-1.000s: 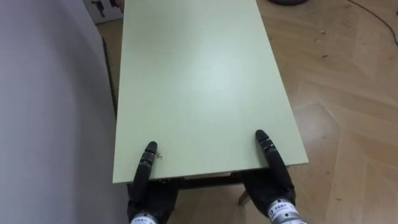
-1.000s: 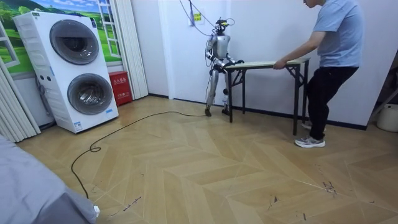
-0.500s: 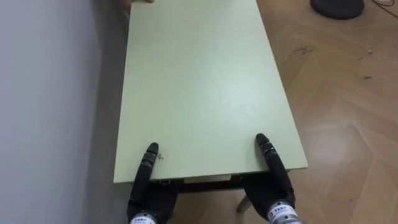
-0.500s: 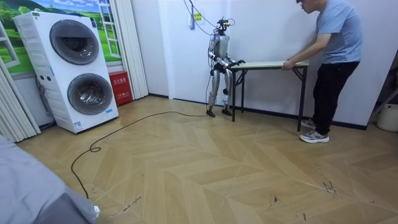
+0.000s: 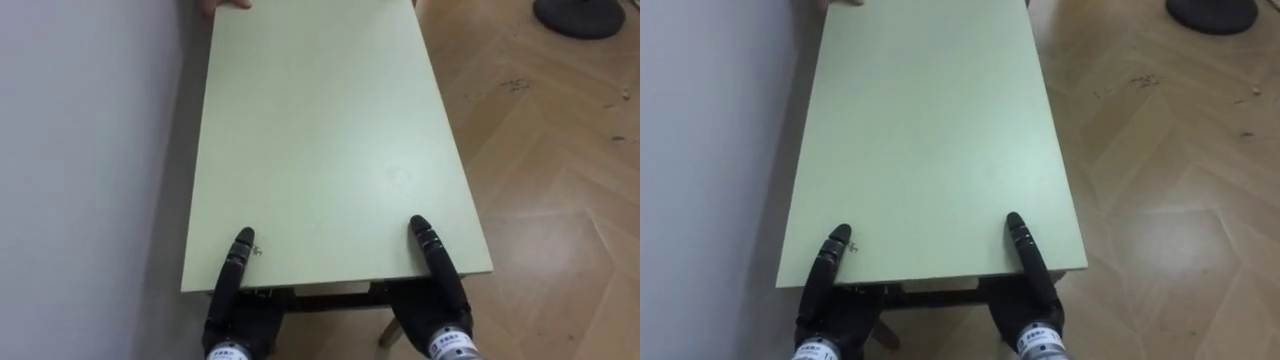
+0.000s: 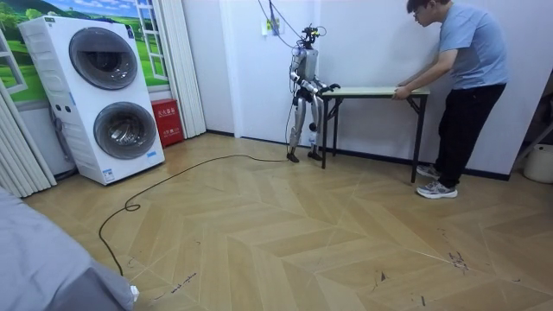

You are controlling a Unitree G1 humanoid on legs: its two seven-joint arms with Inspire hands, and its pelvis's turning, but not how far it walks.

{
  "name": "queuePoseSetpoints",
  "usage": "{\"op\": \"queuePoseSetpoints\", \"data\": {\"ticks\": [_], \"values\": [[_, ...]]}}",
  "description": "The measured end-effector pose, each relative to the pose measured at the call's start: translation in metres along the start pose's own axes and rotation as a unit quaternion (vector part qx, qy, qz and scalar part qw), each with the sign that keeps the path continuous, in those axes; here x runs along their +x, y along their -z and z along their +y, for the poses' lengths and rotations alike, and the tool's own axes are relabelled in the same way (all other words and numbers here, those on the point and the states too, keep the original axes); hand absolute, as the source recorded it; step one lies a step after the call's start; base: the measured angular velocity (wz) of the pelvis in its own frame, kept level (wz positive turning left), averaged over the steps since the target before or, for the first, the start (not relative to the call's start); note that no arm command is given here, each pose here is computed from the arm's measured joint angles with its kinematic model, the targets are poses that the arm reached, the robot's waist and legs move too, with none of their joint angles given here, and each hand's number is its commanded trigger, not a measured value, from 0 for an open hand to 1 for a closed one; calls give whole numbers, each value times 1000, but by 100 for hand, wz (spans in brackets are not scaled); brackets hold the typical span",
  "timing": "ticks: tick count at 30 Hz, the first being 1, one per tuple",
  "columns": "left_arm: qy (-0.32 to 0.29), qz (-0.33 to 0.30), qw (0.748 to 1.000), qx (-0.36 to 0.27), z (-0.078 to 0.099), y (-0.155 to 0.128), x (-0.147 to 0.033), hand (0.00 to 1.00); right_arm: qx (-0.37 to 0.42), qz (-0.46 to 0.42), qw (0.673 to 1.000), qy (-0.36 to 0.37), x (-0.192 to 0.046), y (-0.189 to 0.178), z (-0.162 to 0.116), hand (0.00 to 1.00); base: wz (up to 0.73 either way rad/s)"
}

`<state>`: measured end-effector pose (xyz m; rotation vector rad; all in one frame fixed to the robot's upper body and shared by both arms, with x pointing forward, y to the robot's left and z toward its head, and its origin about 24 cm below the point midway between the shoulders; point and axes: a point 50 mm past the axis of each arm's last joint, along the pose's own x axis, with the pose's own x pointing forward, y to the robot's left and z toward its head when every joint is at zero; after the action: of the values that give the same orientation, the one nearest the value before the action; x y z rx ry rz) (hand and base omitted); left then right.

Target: Move table with human

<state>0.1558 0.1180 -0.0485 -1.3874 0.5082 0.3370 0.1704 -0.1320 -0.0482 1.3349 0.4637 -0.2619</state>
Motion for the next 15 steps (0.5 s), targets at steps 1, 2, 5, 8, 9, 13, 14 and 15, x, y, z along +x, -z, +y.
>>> {"op": "queuePoseSetpoints", "data": {"ticks": [1, 2, 5, 8, 9, 13, 14, 15], "values": [[-1, 0, 1000, 0, 0, 0, 0, 100, 0, 0, 1000, 0, 0, 0, 0, 100, 0], [-1, 0, 1000, 0, 0, 0, 0, 100, 0, 0, 1000, 0, 0, 0, 0, 100, 0], [-3, 1, 1000, -2, 0, 1, 0, 100, -1, 0, 1000, 0, 0, 0, 0, 100, 0], [-7, 1, 1000, -2, 0, 1, 0, 100, -2, 0, 1000, 1, 0, 0, -1, 100, 0], [-8, 2, 1000, -2, 0, 2, 0, 100, -2, 0, 1000, 2, -1, 0, -1, 100, 0], [-11, 9, 1000, -1, 1, 7, 1, 100, 1, -4, 1000, 10, -2, -2, -5, 100, 13], [-11, 8, 1000, 0, 1, 6, 1, 100, 1, -4, 1000, 10, -2, -1, -4, 100, 28], [-13, 9, 1000, 3, 2, 6, 1, 100, 1, -6, 1000, 11, -2, -1, -5, 100, 27]]}}
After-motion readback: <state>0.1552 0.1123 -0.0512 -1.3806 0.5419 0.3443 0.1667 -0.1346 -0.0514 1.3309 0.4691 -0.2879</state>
